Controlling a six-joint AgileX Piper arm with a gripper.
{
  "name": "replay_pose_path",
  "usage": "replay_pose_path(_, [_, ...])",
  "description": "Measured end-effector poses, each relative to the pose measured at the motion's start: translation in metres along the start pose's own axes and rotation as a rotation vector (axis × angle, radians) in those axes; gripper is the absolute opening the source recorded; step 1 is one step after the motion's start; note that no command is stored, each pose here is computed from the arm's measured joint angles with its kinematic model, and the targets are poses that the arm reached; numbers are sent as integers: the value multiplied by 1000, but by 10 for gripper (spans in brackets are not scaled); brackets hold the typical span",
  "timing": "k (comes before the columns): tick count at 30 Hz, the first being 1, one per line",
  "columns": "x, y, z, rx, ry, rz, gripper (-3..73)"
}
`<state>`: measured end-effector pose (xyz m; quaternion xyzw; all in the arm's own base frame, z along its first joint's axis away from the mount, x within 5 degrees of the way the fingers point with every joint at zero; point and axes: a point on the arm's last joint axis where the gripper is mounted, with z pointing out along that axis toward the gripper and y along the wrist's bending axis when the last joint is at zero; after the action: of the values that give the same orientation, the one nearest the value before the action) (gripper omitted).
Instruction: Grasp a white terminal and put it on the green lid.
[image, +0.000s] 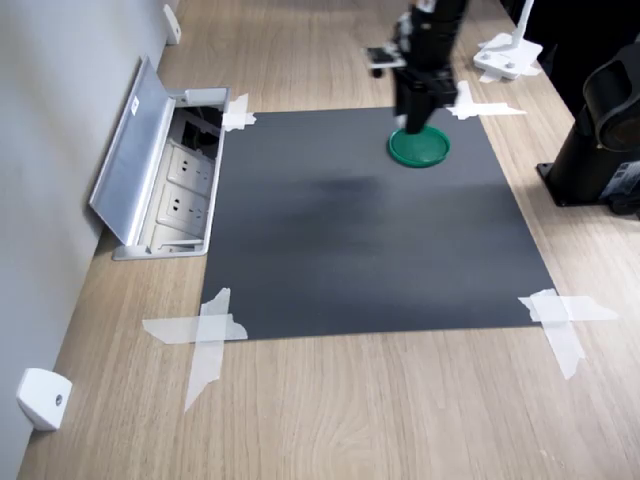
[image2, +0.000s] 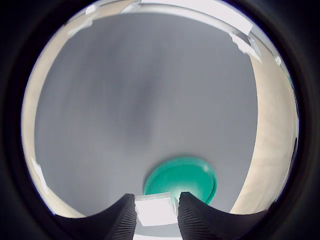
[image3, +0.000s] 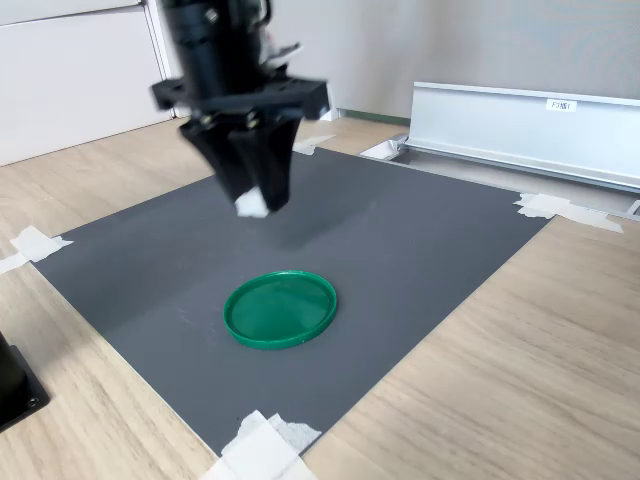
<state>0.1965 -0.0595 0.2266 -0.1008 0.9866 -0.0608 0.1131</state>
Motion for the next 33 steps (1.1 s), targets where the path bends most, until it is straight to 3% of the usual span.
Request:
replay_pose_path(6, [27,-7,13,39,15,-6,319])
replay_pose_path(11, [25,-14,17,82,-36,7,319])
replay_pose_path(29, [17,-20,47,51,7,-4,319])
replay_pose_path(33, [17,-20,47,51,9,-7,379])
